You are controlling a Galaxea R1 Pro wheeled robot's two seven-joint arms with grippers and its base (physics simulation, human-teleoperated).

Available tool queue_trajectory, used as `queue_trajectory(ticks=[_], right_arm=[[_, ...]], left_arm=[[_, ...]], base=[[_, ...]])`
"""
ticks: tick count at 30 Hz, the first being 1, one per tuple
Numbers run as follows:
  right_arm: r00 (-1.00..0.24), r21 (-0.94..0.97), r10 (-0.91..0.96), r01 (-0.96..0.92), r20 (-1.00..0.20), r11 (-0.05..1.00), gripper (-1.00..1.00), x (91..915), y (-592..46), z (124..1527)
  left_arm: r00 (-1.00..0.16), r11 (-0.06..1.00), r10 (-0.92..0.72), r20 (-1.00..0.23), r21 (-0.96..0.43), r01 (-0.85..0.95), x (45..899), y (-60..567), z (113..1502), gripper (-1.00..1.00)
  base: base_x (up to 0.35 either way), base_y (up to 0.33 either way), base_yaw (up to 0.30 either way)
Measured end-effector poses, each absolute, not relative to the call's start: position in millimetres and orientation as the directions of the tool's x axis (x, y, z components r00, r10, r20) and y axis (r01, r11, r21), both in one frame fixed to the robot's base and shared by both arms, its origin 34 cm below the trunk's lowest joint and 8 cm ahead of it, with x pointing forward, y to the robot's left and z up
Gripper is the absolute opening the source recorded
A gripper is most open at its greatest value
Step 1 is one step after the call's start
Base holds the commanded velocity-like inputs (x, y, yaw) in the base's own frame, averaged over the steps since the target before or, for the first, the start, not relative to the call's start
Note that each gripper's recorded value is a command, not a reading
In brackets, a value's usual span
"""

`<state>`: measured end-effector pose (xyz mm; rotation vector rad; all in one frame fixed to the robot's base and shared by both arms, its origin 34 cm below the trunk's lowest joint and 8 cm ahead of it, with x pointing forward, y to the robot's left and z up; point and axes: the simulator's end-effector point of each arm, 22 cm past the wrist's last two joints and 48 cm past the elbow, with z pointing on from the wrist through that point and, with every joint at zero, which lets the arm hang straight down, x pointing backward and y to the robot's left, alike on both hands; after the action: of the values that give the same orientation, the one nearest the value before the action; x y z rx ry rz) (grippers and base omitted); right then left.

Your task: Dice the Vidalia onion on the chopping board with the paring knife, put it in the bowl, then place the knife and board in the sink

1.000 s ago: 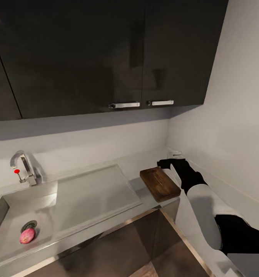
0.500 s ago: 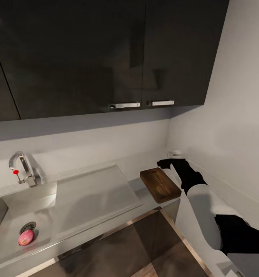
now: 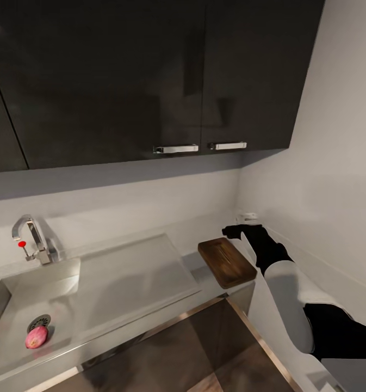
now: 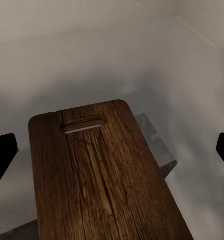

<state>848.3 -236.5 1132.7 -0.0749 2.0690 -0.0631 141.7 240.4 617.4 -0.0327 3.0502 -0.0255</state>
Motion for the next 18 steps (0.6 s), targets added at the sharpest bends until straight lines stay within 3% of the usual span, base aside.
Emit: queue_trajectory(ticks=[11,18], right_arm=[[-0.478,-0.079,-0.081,-0.023,-0.875,0.997,1.00,848.2,-240.0,1133.0],[-0.479,-0.080,-0.081,-0.022,-0.874,0.997,1.00,848.5,-240.8,1132.5]], left_arm=[[-0.996,1.000,-0.022,-0.083,-0.020,-0.020,137.9,238.7,617.3,1.00],[-0.997,1.000,-0.022,-0.075,-0.023,-0.020,134.1,236.1,617.1,1.00]], base=[[0.235,0.162,0.000],[0.067,0.022,0.000]])
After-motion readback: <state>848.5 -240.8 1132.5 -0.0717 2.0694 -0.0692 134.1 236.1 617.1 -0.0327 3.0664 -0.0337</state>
